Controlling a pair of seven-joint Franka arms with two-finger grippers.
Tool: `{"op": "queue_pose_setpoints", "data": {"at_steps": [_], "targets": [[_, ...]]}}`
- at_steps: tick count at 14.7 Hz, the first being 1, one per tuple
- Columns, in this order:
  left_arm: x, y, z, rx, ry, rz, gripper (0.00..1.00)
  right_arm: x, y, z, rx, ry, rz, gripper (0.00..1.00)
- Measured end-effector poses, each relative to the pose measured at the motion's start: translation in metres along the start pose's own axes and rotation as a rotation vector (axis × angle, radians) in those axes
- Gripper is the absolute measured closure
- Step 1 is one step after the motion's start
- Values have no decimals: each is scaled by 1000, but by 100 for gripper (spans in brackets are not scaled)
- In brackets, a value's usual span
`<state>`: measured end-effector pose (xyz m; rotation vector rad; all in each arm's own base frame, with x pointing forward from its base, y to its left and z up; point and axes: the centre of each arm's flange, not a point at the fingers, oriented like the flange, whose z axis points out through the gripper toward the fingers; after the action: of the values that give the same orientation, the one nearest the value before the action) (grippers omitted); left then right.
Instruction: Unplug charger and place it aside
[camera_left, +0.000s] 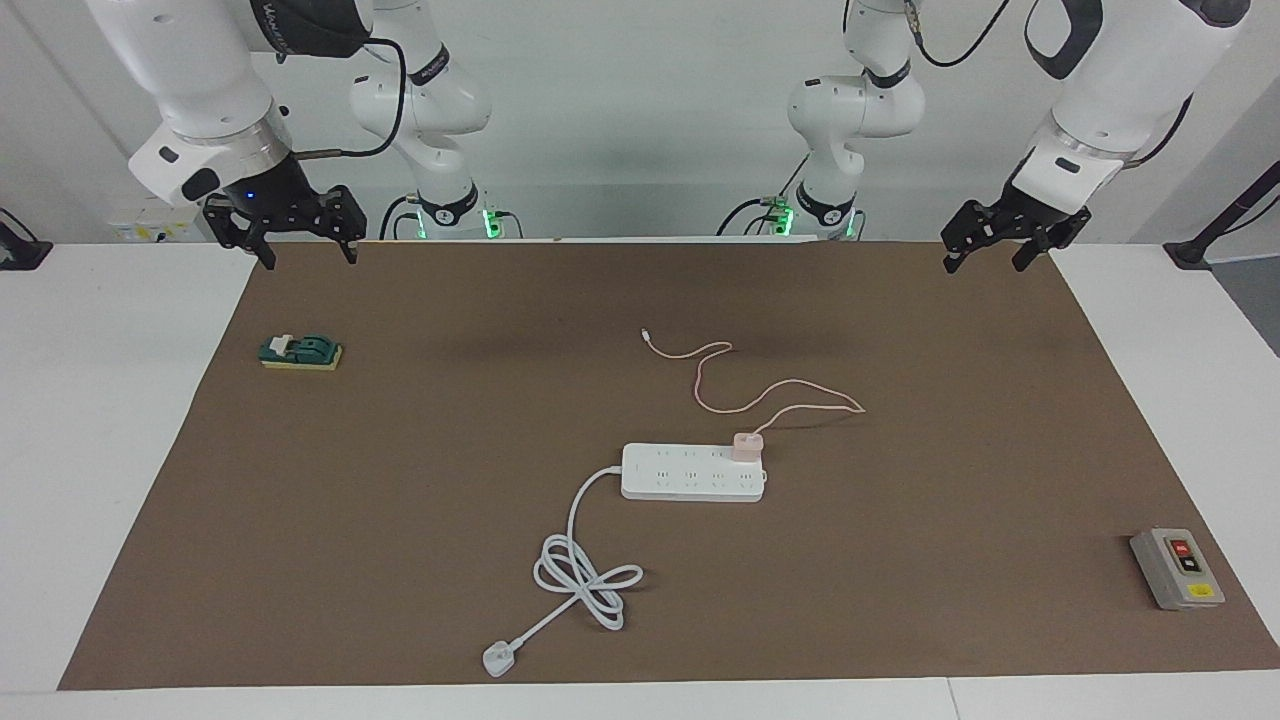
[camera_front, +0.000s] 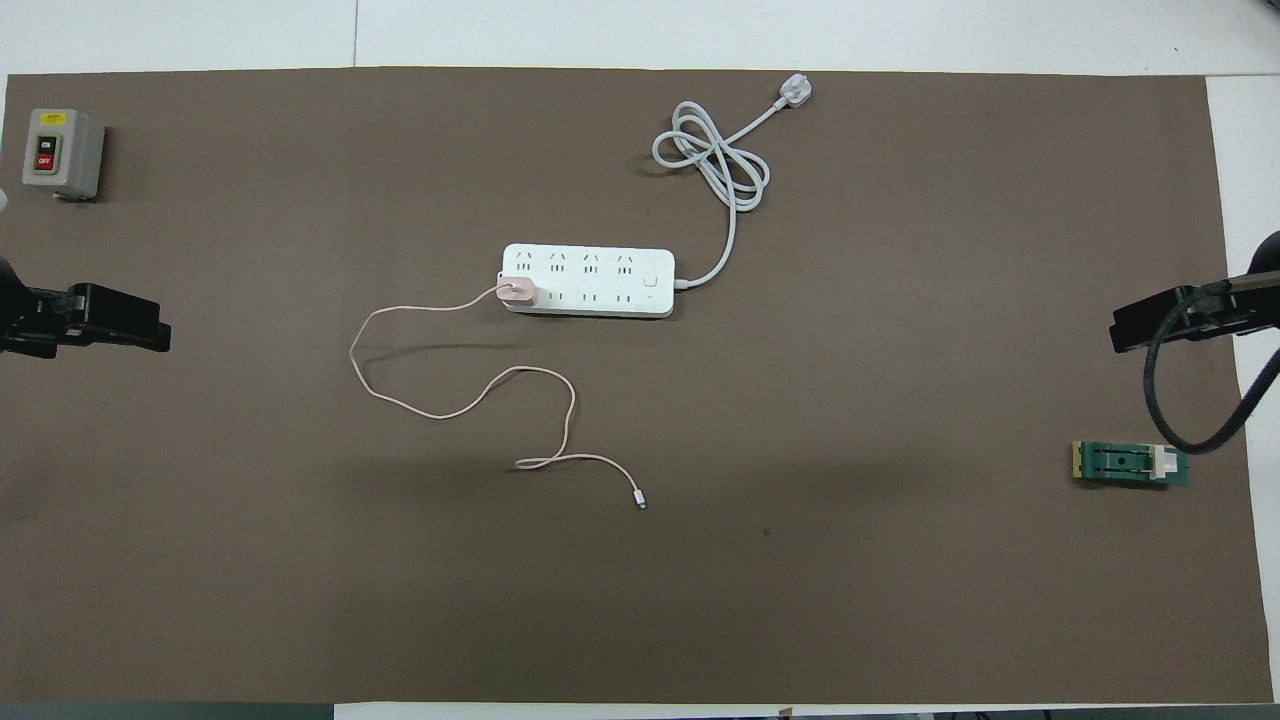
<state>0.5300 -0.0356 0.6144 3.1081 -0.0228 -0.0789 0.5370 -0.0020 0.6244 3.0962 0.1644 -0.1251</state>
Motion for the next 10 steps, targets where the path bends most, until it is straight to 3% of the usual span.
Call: {"op": "queue_pose_setpoints", "data": {"at_steps": [4,10], "targets": [[-1,17,1,2,-1,-136,0,0,-2,4,12,-8,67,0],[-1,79,1,-22,60,-539,0,7,-43,36,151,-77,422,0]]}}
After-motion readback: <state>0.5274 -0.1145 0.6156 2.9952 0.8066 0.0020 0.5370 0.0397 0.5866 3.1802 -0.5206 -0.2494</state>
